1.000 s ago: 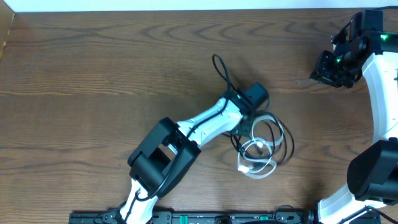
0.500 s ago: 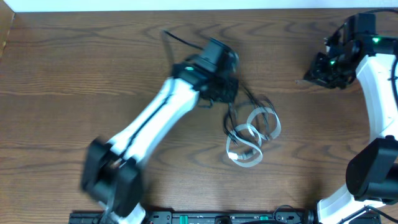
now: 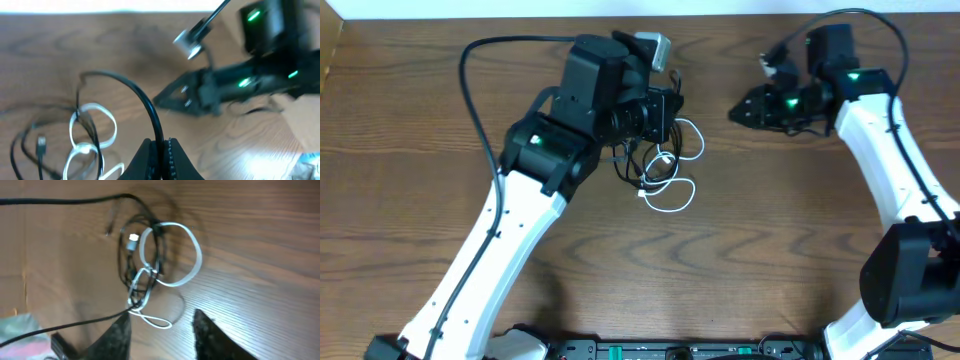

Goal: Untangle cables
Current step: 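Lift the black cable with the left gripper and pull it up-left, then grasp the white cable loops with the right gripper and pull up-right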

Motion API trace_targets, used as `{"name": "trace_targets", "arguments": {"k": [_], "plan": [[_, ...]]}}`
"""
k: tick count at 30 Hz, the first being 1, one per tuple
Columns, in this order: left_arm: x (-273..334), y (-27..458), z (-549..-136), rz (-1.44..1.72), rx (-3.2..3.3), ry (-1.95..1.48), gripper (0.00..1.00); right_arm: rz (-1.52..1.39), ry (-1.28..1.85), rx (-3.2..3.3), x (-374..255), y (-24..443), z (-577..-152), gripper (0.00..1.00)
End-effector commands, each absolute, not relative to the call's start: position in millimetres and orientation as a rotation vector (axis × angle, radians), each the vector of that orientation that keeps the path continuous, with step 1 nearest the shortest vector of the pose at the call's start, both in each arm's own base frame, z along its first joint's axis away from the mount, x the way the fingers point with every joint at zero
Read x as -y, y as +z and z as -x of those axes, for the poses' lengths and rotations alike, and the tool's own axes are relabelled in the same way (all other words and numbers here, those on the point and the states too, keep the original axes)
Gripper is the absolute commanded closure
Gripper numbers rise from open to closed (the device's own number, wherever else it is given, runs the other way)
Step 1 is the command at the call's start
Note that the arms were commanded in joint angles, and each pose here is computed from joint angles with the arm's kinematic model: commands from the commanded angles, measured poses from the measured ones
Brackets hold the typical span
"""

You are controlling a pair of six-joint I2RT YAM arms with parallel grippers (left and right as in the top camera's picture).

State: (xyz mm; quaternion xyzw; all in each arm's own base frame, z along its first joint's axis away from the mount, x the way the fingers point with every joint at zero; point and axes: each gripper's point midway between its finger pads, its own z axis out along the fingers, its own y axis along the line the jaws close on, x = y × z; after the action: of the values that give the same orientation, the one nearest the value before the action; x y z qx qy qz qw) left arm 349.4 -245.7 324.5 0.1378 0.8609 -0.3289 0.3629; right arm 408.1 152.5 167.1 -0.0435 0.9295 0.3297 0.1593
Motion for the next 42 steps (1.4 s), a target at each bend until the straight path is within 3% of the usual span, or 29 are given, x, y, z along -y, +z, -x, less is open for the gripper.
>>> {"name": "trace_targets", "arguments": {"k": [1, 15, 24, 31, 37, 42], "plan": [[235, 373, -341, -0.361, -2.059, -0.869, 0.93, 0.219, 1.002, -2.630, -173, 171, -402, 0.56], [154, 528, -331, -0.053, -1.535, -0.973, 0.93, 0.163, 0.990, -2.630, -192, 173, -406, 0.52], [148, 560, -323, -0.066, -1.402, -0.976, 0.93, 0.182, 0.986, -2.634, -198, 171, -404, 0.52], [107, 587, -331, 0.120, -1.258, -0.818, 0.93, 0.152, 0.948, -2.703, -206, 152, -398, 0.55], [81, 603, -332, 0.176, -1.167, -0.651, 0.92, 0.365, 0.915, -2.710, -215, 145, -381, 0.53], [74, 599, -336, 0.186, -1.177, -0.613, 0.93, 0.600, 0.879, -2.709, -218, 136, -362, 0.44]]}}
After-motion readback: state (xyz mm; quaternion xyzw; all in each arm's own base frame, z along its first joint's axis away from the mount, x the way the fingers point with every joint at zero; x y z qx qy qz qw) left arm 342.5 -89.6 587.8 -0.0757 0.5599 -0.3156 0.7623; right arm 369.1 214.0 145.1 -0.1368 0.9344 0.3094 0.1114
